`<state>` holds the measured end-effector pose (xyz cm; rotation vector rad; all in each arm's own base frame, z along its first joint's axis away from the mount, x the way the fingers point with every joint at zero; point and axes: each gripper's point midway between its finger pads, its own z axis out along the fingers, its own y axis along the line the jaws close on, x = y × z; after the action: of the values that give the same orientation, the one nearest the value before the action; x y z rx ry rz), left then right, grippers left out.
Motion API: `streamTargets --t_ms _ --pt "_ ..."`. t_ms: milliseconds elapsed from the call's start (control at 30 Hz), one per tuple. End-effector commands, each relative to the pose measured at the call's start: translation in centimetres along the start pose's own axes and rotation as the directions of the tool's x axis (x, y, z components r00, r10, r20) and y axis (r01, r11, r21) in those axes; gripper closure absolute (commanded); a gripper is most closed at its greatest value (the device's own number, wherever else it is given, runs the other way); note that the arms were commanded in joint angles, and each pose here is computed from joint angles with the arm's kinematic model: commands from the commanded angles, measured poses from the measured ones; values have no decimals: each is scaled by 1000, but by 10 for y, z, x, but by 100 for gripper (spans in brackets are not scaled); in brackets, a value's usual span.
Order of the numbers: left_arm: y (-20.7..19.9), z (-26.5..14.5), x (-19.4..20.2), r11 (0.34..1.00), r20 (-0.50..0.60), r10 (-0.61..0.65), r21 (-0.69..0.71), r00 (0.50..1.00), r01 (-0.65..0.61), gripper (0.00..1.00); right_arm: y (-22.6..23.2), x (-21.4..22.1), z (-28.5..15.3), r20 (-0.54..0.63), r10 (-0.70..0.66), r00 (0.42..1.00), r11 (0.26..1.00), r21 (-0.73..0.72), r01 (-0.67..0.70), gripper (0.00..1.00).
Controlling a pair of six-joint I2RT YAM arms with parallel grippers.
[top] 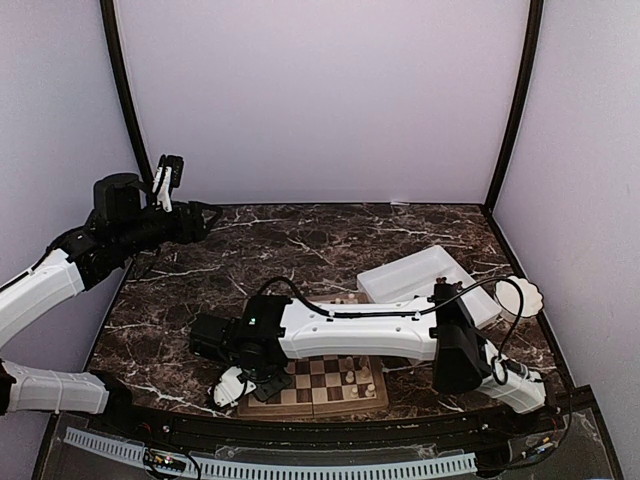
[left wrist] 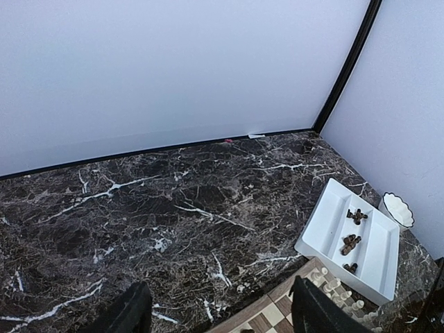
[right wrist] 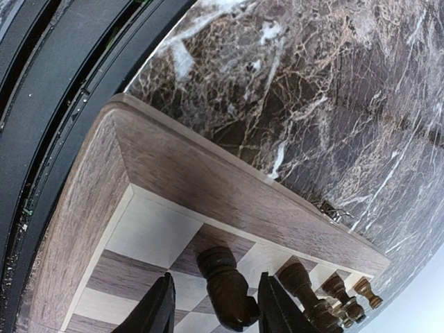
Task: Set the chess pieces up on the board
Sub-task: Place the knight on b7, then pick up the chess pile from the storage box.
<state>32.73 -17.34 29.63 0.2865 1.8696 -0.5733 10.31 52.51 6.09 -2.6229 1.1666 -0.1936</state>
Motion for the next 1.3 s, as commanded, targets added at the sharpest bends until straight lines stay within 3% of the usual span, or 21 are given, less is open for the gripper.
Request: streamTargets --t_ms 0,333,467,567,667,833,967,1100,1167,1267 --pt "-2 -3 -10 1000 24 -5 11 1000 5 29 -11 -9 -10 23 -2 1000 999 53 1 54" --pt "3 5 -4 1000 -1 21 -12 1000 -21 29 -41 14 -88 107 66 992 986 145 -81 50" --pt "-7 13 2 997 -21 48 61 999 -47 30 -53 64 -122 113 178 977 970 148 -194 50" --pt "-16 20 8 992 -45 49 122 998 -43 36 -60 131 -140 100 316 943 937 124 -327 52" --pt "-30 30 16 979 -88 51 203 995 -32 39 -66 204 -151 117 472 874 872 82 -482 54" --pt "-54 41 26 960 -134 122 267 983 -83 41 -54 319 -159 165 698 696 709 -24 -705 58" --pt "-75 47 30 946 -145 146 308 979 -95 42 -20 393 -134 160 843 514 532 -102 -841 67" --pt "-95 53 34 933 -156 133 352 979 -71 42 15 452 -97 157 932 326 342 -88 -936 71" --pt "-101 55 37 925 -168 128 375 977 -56 44 36 466 -76 124 954 274 284 -73 -956 73" --pt "-107 59 40 919 -189 128 391 974 -45 44 52 463 -56 116 954 275 286 -81 -955 74"
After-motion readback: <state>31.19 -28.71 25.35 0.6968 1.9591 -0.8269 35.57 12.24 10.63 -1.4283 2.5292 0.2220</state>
